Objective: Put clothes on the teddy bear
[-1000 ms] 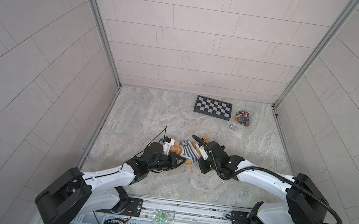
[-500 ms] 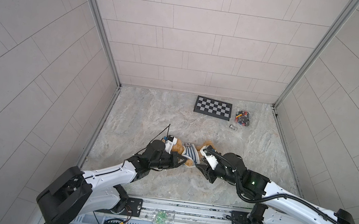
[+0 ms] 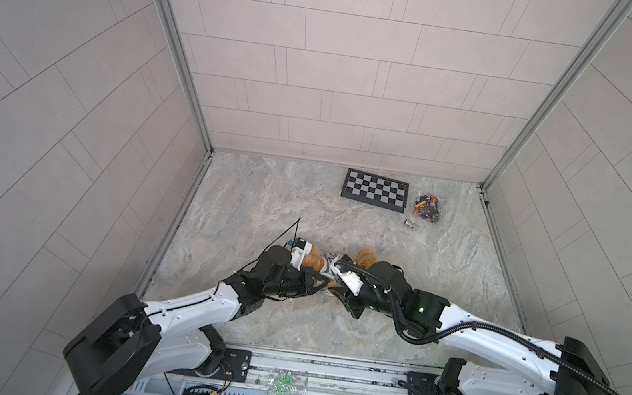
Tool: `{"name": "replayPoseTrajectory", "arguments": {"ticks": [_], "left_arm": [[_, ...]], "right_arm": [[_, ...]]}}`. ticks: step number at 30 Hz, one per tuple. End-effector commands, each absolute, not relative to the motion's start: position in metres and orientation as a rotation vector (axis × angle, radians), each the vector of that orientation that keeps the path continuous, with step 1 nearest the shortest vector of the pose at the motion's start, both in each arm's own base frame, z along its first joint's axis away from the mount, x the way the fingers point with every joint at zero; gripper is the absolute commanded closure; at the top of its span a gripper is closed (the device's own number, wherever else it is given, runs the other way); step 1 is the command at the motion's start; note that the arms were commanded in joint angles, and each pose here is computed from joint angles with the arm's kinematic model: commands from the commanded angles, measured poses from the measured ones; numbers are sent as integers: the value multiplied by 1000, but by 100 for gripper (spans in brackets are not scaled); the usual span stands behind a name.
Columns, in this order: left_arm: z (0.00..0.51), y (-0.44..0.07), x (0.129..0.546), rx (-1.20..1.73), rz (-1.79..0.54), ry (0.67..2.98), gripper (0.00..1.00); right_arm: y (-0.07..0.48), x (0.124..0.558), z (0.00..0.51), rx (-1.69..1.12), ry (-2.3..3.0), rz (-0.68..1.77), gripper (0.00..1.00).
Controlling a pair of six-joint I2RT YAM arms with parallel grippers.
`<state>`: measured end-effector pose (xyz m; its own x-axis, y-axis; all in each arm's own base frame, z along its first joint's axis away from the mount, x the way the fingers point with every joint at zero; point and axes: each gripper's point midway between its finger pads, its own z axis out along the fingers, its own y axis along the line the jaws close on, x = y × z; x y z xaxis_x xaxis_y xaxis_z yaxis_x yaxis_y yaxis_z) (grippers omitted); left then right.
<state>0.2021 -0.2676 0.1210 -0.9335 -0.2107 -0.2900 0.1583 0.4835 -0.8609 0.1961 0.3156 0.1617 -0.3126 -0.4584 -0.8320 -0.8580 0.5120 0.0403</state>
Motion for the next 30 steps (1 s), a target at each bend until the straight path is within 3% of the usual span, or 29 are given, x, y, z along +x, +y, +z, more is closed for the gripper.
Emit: {"name": "replayPoseTrajectory", "arguments": {"ticks": [1, 7, 13, 18, 24, 26, 30], "left_arm": [[149, -274, 210, 15, -1471, 2278, 100], [155, -274, 209, 21, -1480, 2262, 100], [157, -276, 208, 28, -1488, 2256, 100], [159, -278, 206, 31, -1497, 2252, 100], [165, -276, 207, 29, -1492, 2238, 100], [168, -273, 208, 40, -1462, 2233, 91], [182, -263, 210, 166, -1313, 2167, 59]], "right_arm": [[321, 198, 162, -1121, 1929, 602, 70], [315, 202, 149, -1142, 1962, 536, 71], [311, 207, 136, -1154, 1974, 470, 64], [319, 209, 136, -1168, 1969, 486, 74], [315, 216, 146, -1131, 1977, 446, 100], [312, 218, 160, -1080, 1976, 448, 100], [300, 239, 194, -756, 2051, 568, 100]]}}
